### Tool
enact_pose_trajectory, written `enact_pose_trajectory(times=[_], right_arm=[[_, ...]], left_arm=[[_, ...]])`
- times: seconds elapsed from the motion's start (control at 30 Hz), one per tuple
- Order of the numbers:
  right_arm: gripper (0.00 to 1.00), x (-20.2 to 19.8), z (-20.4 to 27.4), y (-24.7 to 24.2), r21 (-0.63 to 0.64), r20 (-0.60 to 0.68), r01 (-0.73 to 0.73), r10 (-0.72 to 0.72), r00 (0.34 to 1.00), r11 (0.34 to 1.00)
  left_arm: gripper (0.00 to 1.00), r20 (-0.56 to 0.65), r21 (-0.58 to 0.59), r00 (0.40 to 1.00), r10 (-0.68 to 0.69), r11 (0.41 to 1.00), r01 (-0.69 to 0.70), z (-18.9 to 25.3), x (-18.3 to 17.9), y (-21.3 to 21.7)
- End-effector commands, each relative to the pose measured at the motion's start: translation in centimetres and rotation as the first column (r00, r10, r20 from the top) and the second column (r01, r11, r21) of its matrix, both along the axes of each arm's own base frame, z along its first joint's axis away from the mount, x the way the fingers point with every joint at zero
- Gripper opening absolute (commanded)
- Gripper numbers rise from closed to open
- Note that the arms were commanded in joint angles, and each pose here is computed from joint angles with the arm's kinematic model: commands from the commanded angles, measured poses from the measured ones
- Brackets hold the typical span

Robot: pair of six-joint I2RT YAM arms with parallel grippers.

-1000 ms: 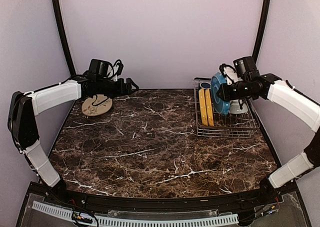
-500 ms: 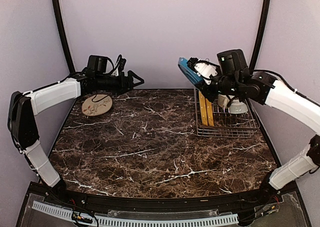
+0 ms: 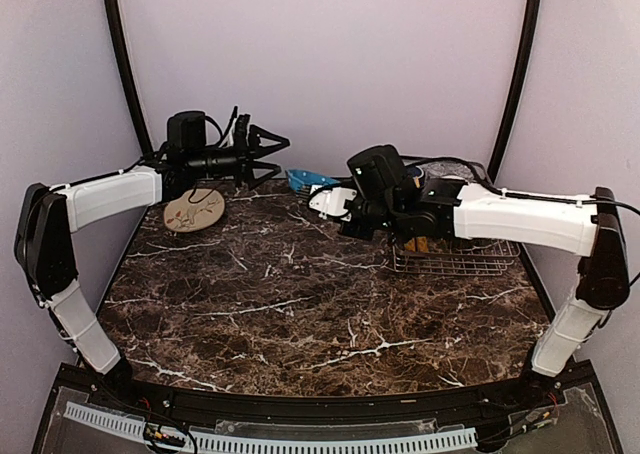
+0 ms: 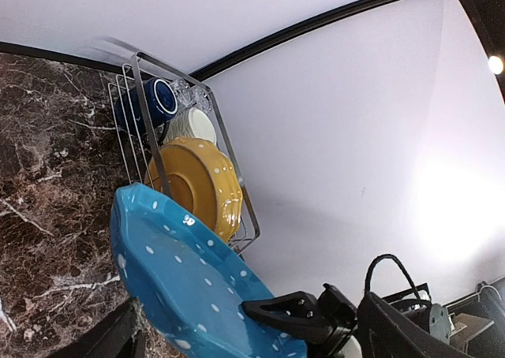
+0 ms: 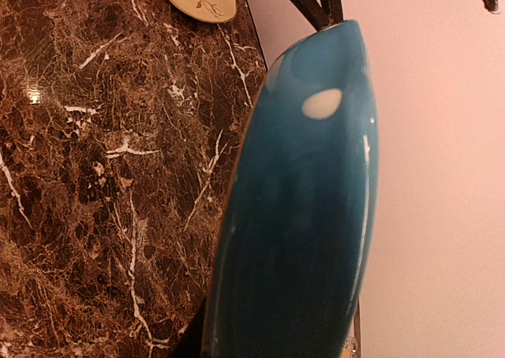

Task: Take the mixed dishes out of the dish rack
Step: Pass from the right arm to the left

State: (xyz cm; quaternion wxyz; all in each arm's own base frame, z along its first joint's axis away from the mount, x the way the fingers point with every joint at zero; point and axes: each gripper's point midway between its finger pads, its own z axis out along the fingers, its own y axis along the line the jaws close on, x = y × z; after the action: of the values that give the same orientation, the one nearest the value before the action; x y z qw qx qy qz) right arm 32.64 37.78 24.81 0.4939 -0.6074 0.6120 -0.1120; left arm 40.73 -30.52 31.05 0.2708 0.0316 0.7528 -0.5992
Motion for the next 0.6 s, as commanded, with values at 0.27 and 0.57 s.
enact_pose_trajectory(times=[0.27,0.57], right_arm=[[0.00,1.7,7.9,3.2,0.167,0.281,0.028,-0.075,0.957,0.986],[0.00,2.3,7.4,4.9,0.155,0.372,0.052,-0.107,0.922,0.987]], left_arm=[[0.91,-0.121,0.210,0.981,0.153,0.970,-0.125,-5.1,1.5,2.3],[0.68,-0.148,0.191,0.985,0.089,0.980,-0.060,-5.9,1.2,0.9]])
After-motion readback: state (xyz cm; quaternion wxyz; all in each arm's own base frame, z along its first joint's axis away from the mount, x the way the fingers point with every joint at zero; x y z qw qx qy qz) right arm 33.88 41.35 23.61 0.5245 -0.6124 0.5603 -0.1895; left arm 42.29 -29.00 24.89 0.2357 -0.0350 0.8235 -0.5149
